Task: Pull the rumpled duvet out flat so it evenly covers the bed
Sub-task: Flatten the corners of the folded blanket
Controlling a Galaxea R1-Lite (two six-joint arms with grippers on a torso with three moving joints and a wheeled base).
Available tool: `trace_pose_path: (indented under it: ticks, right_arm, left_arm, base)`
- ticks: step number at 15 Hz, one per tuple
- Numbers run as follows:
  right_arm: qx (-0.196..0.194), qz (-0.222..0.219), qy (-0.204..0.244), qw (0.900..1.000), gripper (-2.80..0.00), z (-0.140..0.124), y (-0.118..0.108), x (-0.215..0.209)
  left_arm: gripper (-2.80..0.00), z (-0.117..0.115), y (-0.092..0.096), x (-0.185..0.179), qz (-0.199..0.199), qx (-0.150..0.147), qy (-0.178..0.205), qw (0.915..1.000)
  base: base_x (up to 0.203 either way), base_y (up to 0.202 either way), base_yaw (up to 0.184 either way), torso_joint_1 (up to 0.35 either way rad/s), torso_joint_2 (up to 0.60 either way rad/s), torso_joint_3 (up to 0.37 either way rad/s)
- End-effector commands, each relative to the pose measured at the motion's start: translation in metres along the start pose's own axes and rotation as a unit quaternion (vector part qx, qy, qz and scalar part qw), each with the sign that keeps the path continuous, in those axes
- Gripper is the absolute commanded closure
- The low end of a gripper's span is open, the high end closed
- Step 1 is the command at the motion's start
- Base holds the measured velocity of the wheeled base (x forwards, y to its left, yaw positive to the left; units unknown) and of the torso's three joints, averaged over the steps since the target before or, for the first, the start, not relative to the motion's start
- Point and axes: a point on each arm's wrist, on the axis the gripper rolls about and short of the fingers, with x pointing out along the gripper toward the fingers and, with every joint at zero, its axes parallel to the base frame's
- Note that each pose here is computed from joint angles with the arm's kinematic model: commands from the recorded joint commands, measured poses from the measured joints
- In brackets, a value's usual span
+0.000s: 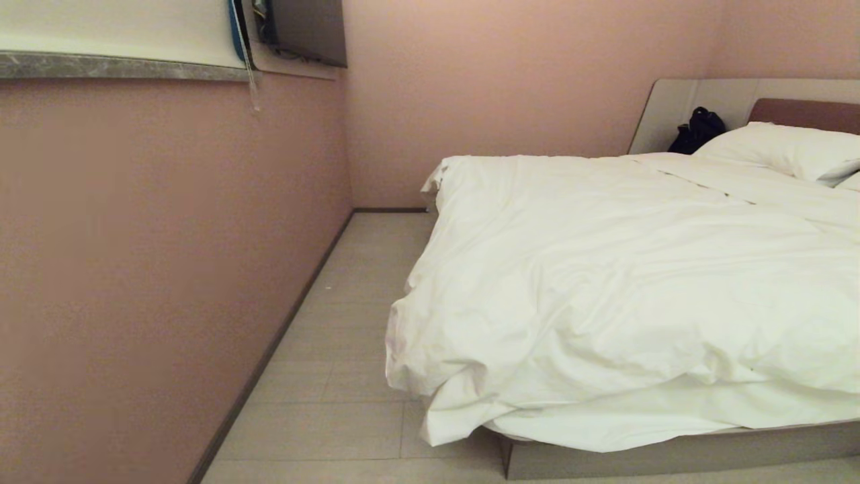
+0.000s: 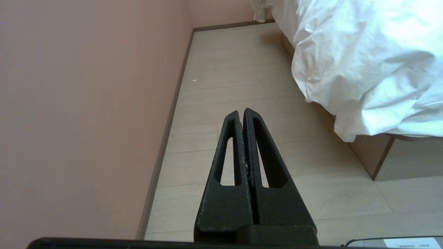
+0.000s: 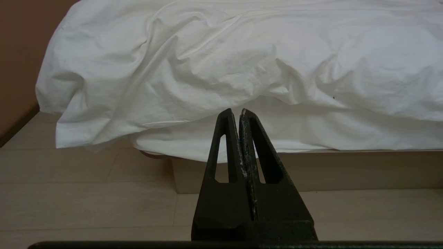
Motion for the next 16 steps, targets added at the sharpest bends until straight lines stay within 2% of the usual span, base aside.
trace_pose_path:
  ticks: [1,6,10,13,16]
  right_arm:
    - [0.000,-0.001,0.001,1.000,0.00,0.000,0.000,0.000]
    - [-0.002,0.001,0.000,1.000,0.00,0.000,0.000,0.000]
    - [-0.002,-0.004,0.019,1.000,0.00,0.002,0.000,-0.002]
    - [0.012,0.005,0.027,1.000,0.00,0.031,-0.001,-0.005]
    - [0.051,0.020,0.085,0.995,0.00,0.064,-0.001,0.017]
  left_arm:
    - [0.00,0.000,0.000,0.000,0.000,0.000,0.001,1.0000]
    - [0.00,0.000,0.000,0.000,-0.001,0.000,0.001,1.0000]
    - [0.00,0.000,0.000,0.000,-0.001,-0.001,0.001,1.0000]
    - [0.00,0.000,0.000,0.000,0.000,-0.001,0.002,1.0000]
    - [0.00,0.000,0.000,0.000,-0.001,-0.001,0.001,1.0000]
  base:
    - [0.000,0.000,0.000,0.000,0.00,0.000]
    - [0.000,0.000,0.000,0.000,0.00,0.000]
    - [0.000,0.000,0.000,0.000,0.00,0.000]
    - [0.000,0.000,0.000,0.000,0.00,0.000]
    - [0.000,0.000,0.000,0.000,0.00,0.000]
